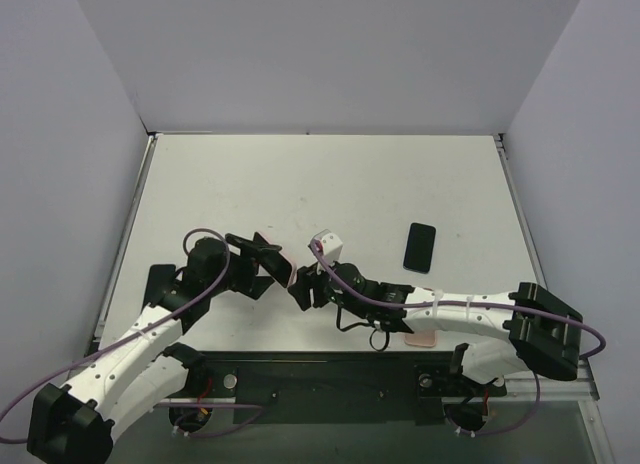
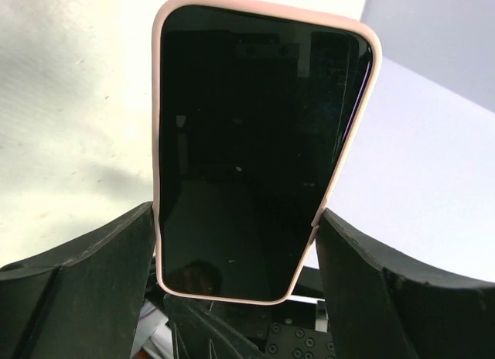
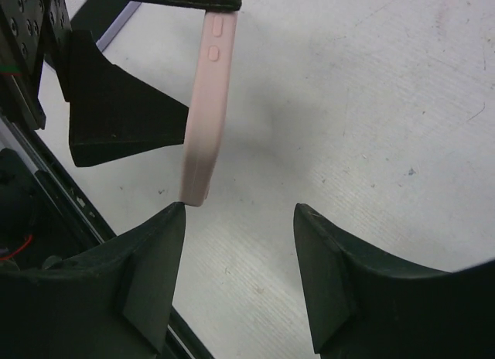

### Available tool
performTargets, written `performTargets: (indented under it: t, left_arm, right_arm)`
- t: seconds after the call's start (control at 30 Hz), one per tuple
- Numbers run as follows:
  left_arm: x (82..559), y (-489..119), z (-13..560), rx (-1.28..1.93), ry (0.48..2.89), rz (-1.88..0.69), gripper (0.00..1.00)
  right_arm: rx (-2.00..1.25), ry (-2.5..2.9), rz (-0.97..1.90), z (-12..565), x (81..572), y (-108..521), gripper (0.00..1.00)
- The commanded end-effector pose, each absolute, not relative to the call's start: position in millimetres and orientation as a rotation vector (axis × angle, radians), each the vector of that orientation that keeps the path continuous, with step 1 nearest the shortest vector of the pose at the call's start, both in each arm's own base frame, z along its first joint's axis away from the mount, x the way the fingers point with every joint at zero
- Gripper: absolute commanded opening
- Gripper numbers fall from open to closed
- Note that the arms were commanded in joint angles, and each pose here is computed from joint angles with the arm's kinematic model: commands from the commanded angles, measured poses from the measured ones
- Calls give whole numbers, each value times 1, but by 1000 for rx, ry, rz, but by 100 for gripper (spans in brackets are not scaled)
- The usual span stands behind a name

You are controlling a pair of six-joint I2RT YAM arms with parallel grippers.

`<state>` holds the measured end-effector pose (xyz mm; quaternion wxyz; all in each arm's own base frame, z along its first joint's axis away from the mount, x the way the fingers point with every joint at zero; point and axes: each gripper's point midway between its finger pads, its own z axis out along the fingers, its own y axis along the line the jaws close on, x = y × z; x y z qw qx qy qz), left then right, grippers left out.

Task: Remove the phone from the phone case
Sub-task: Pick up the phone at the center of the board.

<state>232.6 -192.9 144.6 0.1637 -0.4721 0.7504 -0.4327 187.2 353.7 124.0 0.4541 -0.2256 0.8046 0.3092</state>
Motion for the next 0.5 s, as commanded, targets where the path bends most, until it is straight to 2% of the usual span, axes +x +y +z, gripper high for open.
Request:
performTargets:
  t: [0.0, 0.2, 0.47]
  left_arm:
    - [242, -204, 205, -1345, 1938, -1535, 0]
    - [239, -211, 213, -1354, 1915, -1590, 0]
    - [233, -215, 219, -1336, 1921, -1621, 0]
  right_arm:
    - [-389, 1833, 826, 173, 209, 371, 50]
    - [-322, 1796, 871, 185, 218, 390, 41]
    - [-288, 1793, 899, 186, 223, 403, 35]
